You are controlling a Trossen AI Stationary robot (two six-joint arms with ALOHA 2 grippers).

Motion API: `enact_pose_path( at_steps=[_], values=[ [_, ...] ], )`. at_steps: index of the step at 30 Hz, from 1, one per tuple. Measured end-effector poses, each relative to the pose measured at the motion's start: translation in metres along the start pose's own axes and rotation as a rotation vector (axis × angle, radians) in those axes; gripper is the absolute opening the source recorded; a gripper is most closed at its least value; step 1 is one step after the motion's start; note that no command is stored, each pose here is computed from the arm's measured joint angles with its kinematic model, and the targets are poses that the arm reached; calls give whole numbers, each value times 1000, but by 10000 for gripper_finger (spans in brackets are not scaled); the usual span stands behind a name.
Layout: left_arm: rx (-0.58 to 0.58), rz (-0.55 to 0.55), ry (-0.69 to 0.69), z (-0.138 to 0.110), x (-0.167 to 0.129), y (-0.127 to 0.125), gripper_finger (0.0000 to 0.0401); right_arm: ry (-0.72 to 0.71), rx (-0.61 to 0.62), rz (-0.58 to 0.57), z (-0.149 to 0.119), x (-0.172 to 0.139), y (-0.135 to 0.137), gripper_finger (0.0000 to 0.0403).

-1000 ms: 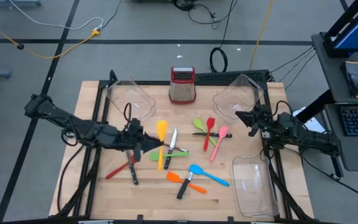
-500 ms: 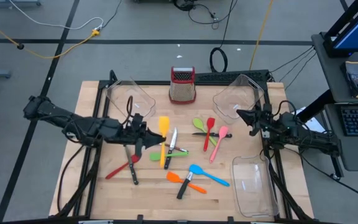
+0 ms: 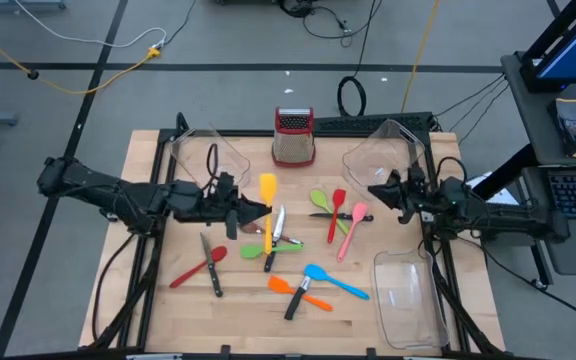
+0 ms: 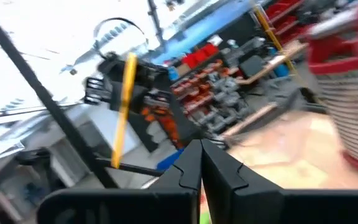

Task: Pick & Place Kitchen Items
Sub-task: Put the yellow spatula into the bottom transparent bin

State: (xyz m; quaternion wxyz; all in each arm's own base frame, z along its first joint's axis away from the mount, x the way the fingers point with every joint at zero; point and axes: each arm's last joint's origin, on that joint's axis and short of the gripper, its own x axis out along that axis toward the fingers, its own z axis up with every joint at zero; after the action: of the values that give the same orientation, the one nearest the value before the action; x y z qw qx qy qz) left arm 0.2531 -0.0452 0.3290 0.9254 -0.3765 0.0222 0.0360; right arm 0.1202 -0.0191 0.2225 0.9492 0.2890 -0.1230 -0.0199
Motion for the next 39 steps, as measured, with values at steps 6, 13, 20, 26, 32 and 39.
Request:
enact_pose_path(
  at_steps=[6,13,20,26,32,39],
  values=[
    [-5,17,-52,-1,24,13,3,5,-3,105,-7,24,0,40],
    [-25,-35,-90,1,48,29,3,27,1,142,-20,44,-3,116],
    [-44,-75,-99,0,63,40,2,63,-93,161,-16,83,9,187],
    [-25,-65,-93,-2,66,43,2,185,-154,129,-15,115,14,224],
    [9,-63,-97,-1,66,43,2,237,-147,225,-8,138,25,250],
    [25,-68,-90,0,66,45,3,264,-115,216,-14,151,25,274]
  ],
)
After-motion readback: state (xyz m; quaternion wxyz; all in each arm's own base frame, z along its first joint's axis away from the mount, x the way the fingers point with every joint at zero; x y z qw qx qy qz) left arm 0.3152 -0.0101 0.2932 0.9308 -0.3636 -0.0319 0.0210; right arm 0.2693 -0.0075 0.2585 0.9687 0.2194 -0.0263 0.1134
